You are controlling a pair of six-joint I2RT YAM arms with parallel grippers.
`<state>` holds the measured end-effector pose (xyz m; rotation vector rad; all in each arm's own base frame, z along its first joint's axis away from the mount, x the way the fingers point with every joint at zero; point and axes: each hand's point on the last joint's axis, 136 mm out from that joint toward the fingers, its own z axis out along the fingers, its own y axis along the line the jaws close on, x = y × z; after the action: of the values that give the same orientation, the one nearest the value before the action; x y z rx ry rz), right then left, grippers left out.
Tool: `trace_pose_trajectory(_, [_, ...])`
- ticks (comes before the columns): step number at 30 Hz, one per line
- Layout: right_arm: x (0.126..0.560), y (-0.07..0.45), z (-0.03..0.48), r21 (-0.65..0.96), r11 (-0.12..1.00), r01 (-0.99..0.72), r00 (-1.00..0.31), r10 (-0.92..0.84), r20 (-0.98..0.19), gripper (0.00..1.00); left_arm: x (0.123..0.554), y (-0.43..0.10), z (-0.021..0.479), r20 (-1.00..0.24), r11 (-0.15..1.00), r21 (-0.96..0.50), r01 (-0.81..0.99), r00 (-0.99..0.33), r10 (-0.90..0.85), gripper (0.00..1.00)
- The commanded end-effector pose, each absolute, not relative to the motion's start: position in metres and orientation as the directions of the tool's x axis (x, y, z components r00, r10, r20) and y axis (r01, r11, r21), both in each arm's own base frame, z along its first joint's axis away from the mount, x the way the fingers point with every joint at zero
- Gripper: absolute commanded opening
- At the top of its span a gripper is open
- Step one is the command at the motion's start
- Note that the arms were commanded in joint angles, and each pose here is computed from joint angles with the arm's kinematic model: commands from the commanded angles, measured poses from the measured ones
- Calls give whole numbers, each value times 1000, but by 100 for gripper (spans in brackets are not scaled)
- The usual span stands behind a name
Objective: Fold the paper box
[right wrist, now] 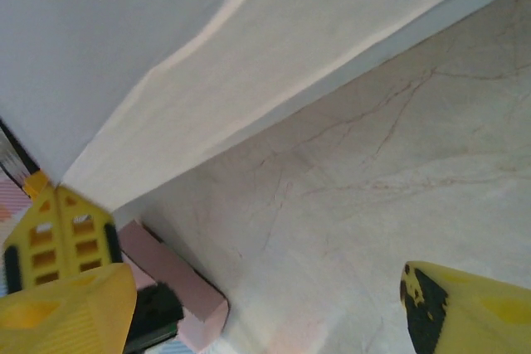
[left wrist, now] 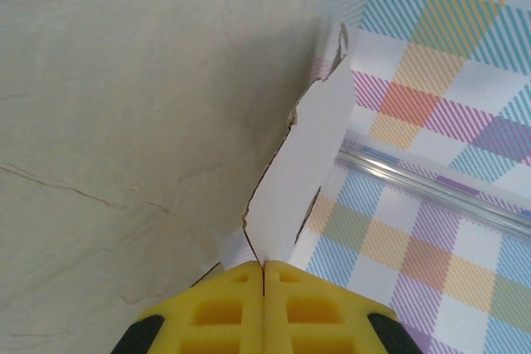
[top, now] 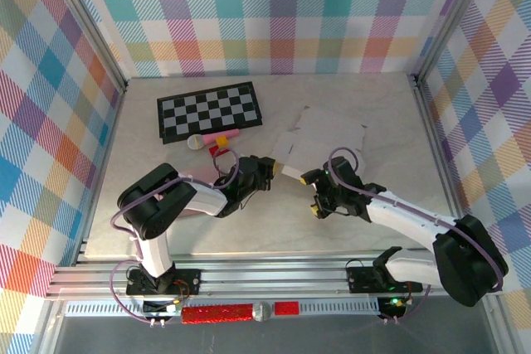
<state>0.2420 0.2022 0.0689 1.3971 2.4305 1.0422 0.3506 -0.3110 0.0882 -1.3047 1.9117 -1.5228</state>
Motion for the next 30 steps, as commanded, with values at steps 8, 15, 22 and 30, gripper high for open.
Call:
trace_pose_trajectory(8, [314, 195, 95, 821, 159, 549, -379, 922, 75, 84, 347, -321, 118, 300, -82, -908, -410, -501, -812, 0])
trace_pose_trajectory(15, [321, 200, 106, 836, 147, 528, -381, 921, 79, 74, 344, -317, 118, 300, -84, -906, -414, -491, -818, 0])
trace_pose_trajectory(22, [314, 188, 128, 833, 150, 533, -359, 931, 62, 44, 345, -318, 120, 298, -84, -908, -411, -491, -819, 0])
trace_pose_trajectory(30, [313, 180, 126, 815, 144, 562, -333, 941, 63, 17, 349, -326, 132, 306, -96, -913, -396, -511, -803, 0])
